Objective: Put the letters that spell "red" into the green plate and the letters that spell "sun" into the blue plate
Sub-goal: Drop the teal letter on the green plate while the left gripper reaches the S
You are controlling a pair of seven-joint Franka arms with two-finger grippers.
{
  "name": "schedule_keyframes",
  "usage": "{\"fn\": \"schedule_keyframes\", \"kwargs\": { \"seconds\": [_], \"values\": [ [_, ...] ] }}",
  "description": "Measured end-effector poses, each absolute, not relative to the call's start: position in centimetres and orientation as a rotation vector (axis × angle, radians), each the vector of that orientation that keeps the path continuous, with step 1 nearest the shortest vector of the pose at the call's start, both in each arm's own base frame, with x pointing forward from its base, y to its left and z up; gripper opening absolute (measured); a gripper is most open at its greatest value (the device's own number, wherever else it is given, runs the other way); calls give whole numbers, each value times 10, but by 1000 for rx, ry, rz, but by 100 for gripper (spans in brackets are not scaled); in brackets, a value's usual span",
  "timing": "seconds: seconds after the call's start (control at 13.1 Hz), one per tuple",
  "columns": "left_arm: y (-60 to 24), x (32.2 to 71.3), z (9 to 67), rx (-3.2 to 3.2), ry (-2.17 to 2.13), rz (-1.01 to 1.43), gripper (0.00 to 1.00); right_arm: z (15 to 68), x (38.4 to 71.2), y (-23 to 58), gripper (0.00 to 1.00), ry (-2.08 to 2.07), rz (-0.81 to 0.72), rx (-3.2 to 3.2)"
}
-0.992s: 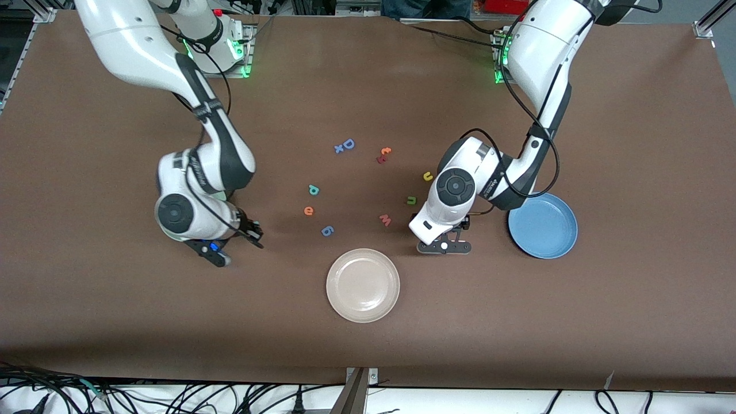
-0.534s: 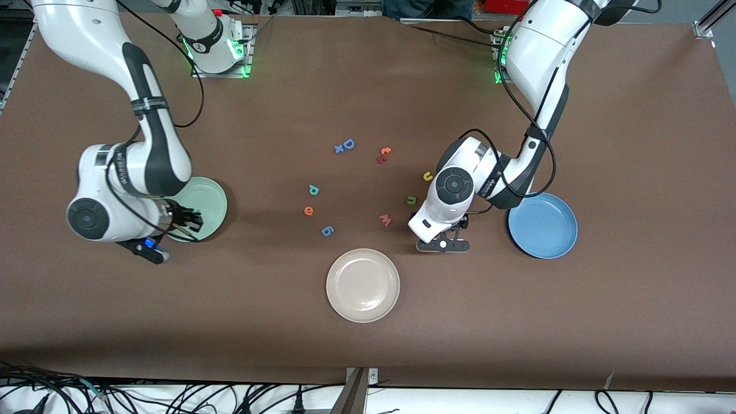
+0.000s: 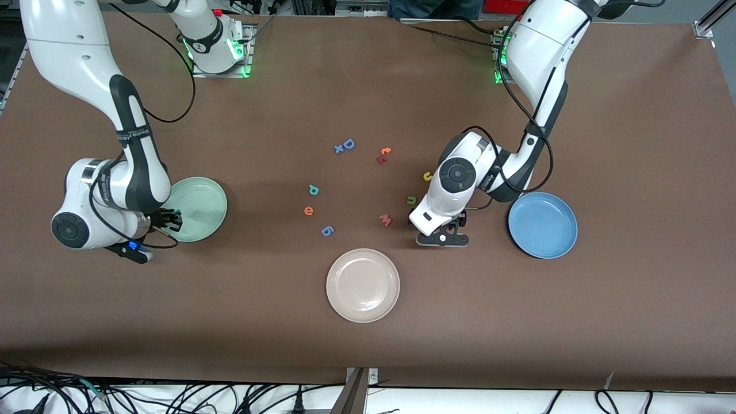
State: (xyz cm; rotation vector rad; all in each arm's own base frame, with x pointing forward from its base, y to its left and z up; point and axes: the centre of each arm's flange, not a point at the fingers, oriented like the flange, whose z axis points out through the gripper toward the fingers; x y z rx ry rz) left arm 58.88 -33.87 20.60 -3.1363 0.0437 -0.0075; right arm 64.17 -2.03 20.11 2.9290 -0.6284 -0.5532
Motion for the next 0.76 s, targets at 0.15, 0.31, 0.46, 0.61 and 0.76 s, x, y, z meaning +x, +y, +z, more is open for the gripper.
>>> {"fn": "schedule_keyframes", "kwargs": {
  "seconds": [0.15,0.31,0.46,0.61,0.76],
  "values": [
    [-338,581,209,-3139,52,-14,98,188,640,-19,17,-623,-567,2924],
    [-335,573,207,-3154,59,-50,98,186,639,-16,23,-621,-571,2926],
    [-333,566,200,-3161,63,-63,98,189,640,-15,43,-620,-565,2931],
    [-332,564,199,-3162,64,-64,98,204,642,-6,63,-629,-567,2950],
    [-332,564,199,-3164,65,-68,98,232,645,21,84,-685,-564,2994]
  ]
}}
